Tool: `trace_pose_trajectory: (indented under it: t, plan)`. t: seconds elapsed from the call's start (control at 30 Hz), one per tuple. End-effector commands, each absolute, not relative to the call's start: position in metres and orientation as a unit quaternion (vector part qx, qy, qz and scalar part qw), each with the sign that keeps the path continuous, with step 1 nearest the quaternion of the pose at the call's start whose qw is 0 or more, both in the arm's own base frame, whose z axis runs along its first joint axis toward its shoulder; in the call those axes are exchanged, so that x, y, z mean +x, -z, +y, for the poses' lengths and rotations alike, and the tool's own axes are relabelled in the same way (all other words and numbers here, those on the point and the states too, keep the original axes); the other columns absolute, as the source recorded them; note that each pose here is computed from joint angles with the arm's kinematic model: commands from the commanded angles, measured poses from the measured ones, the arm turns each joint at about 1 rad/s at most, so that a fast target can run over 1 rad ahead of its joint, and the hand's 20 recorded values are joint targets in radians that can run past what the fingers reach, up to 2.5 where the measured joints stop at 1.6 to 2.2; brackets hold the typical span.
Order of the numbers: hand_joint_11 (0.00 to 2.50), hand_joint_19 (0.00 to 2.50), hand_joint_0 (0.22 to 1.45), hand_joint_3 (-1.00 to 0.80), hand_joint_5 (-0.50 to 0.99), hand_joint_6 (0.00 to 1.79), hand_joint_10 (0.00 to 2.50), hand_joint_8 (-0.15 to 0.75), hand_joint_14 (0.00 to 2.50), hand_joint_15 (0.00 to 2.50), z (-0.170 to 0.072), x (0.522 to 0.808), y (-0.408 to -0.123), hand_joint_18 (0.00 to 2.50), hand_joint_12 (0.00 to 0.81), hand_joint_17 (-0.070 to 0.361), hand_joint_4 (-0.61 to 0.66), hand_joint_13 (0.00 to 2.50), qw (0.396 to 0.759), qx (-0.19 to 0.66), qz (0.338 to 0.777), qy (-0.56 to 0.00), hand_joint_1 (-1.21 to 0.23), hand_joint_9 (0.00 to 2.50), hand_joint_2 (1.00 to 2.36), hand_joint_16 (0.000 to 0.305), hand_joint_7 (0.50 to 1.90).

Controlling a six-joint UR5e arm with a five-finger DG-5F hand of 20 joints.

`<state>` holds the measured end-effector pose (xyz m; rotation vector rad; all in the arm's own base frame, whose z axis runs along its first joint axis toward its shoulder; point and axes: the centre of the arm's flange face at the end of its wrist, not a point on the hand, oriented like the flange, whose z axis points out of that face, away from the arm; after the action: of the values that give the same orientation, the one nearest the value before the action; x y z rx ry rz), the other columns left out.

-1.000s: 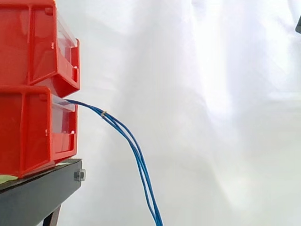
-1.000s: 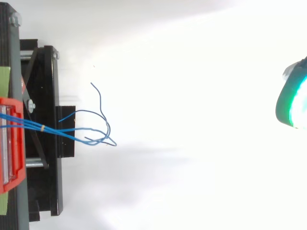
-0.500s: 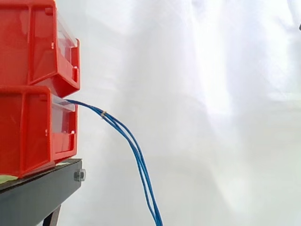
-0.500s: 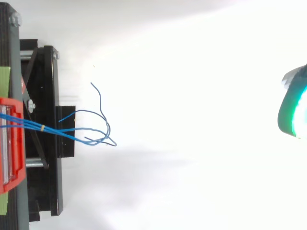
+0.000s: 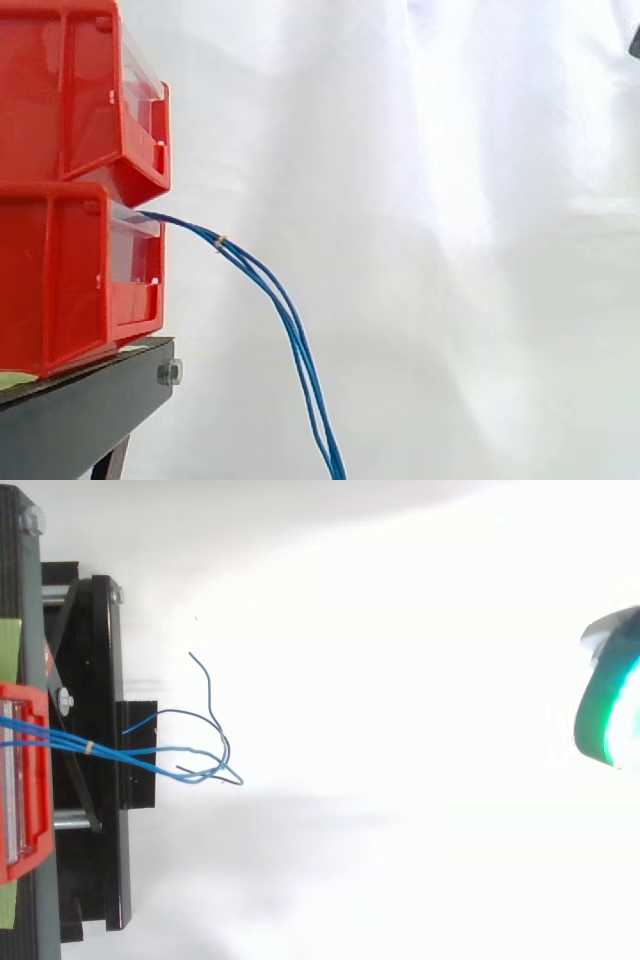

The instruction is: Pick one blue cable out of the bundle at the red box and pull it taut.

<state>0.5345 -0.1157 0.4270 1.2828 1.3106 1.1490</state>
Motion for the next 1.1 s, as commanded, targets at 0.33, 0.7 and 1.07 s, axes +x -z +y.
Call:
trace_pose_trajectory:
  t: [0.33,0.7,1.07]
  plan:
    - [0.11,0.18,0.54,-0.5,-0.2,0.5,0.0,0.329,0.0,0.0,-0.113,0.547,-0.426,0.31,0.399,0.137,0.33,0.22,0.523,0.477,0.55,-0.443,-0.65,0.45,1.0,0.061,0.77]
    - [0.11,0.18,0.54,-0.5,-0.19,0.5,0.0,0.344,0.0,0.0,-0.102,0.572,-0.394,0.34,0.405,0.136,0.34,0.26,0.521,0.491,0.546,-0.436,-0.56,0.5,1.0,0.06,0.76]
    - [0.13,0.18,0.55,-0.5,-0.19,0.5,0.0,0.346,0.0,0.0,-0.095,0.596,-0.384,0.35,0.405,0.134,0.34,0.27,0.555,0.48,0.51,-0.45,-0.55,0.52,1.0,0.06,0.76]
